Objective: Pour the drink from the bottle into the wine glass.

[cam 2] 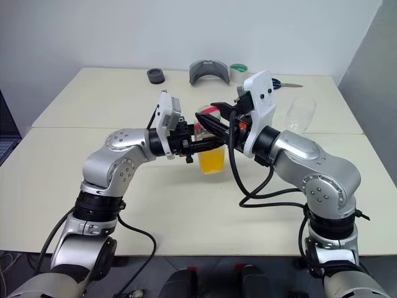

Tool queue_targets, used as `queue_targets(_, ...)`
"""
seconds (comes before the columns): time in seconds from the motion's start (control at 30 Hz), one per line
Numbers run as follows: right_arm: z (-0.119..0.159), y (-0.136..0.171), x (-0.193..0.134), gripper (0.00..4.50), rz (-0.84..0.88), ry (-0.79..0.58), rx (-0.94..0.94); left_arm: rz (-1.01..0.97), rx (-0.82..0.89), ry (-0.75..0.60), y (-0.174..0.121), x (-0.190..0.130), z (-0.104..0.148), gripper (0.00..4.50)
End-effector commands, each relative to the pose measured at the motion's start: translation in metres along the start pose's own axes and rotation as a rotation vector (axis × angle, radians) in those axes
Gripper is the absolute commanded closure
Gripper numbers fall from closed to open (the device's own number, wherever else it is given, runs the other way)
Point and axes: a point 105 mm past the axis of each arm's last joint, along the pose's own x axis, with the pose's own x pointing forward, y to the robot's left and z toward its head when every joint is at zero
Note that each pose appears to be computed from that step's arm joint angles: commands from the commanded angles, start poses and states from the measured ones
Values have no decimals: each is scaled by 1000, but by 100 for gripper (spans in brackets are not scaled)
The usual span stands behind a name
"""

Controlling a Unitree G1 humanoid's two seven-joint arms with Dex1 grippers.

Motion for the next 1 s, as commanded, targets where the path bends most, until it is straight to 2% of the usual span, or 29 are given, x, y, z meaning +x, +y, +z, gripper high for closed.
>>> queue_targets(0.03,13,5,0,268,33,-48,-37,-12,71,-46,-3,1,21,276)
queue_targets(0.2,23,3,-7,268,148,-54,-66,-80,60,-46,-19,-1,25,276)
queue_targets(0.37,37,17,-15,268,457,-50,-58,-237,54,-72,-57,-9,42,276)
queue_targets(0.53,41,24,-11,268,594,-41,-57,-276,38,-90,-65,-7,56,276)
queue_targets(0.63,43,23,-8,268,618,-37,-39,-265,48,-86,-62,-8,59,276)
queue_targets(0.9,42,5,-36,7,507,20,25,-172,51,-1,-43,-26,38,276)
queue_targets(1.0,40,0,-42,3,396,16,4,-123,54,5,-32,-29,35,276)
